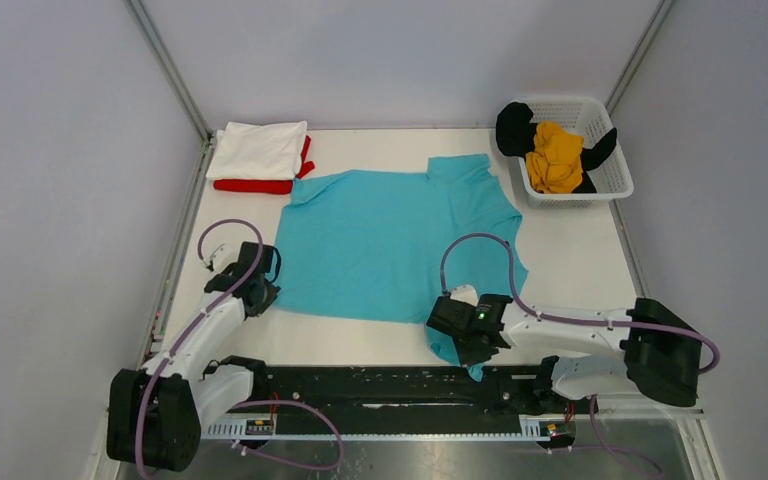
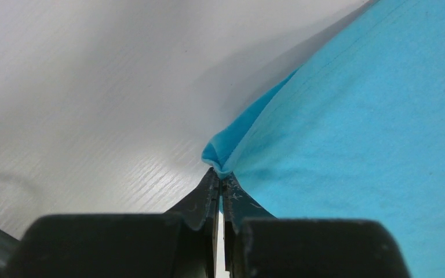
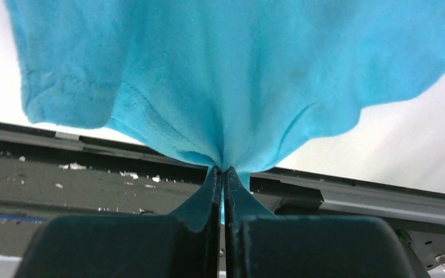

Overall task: Fold and stack the t-shirts
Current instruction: Grab the side of the flattened tshirt closest away from the robot with both arms

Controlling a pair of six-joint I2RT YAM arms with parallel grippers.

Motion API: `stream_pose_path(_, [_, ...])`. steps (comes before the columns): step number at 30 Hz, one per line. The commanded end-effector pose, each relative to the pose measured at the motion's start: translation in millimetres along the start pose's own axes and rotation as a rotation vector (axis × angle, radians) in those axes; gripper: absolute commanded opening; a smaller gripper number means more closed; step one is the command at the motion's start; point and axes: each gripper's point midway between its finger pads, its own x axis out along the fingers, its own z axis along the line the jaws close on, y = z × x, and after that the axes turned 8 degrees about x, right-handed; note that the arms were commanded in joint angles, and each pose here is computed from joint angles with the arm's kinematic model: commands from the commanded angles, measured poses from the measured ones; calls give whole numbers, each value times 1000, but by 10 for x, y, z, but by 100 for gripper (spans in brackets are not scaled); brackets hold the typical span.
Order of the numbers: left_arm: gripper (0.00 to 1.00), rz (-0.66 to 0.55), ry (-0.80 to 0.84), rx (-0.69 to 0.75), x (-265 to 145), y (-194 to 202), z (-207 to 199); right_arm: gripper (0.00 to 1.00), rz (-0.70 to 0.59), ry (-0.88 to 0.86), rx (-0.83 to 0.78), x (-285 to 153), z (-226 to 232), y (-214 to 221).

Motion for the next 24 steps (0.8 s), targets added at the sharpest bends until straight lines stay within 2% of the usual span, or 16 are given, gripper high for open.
stream_pose_path(1, [0, 27, -21, -11, -118, 115, 179, 0, 25, -1, -38, -184, -183, 114])
stream_pose_path(6, [0, 60, 18, -53, -228, 293, 283, 0, 124, -40, -69, -377, -305, 385])
stream_pose_path(11, [0, 71, 51, -112, -348, 398, 295, 0, 148, -56, -71, -467, -378, 473])
stream_pose_path(20, [0, -27, 163, -113, -561, 60, 48, 0, -126, -41, -25, -664, -208, -205])
stream_pose_path(24, [0, -44, 227, -111, -584, -59, -161, 0, -230, -60, 58, -791, -234, -548])
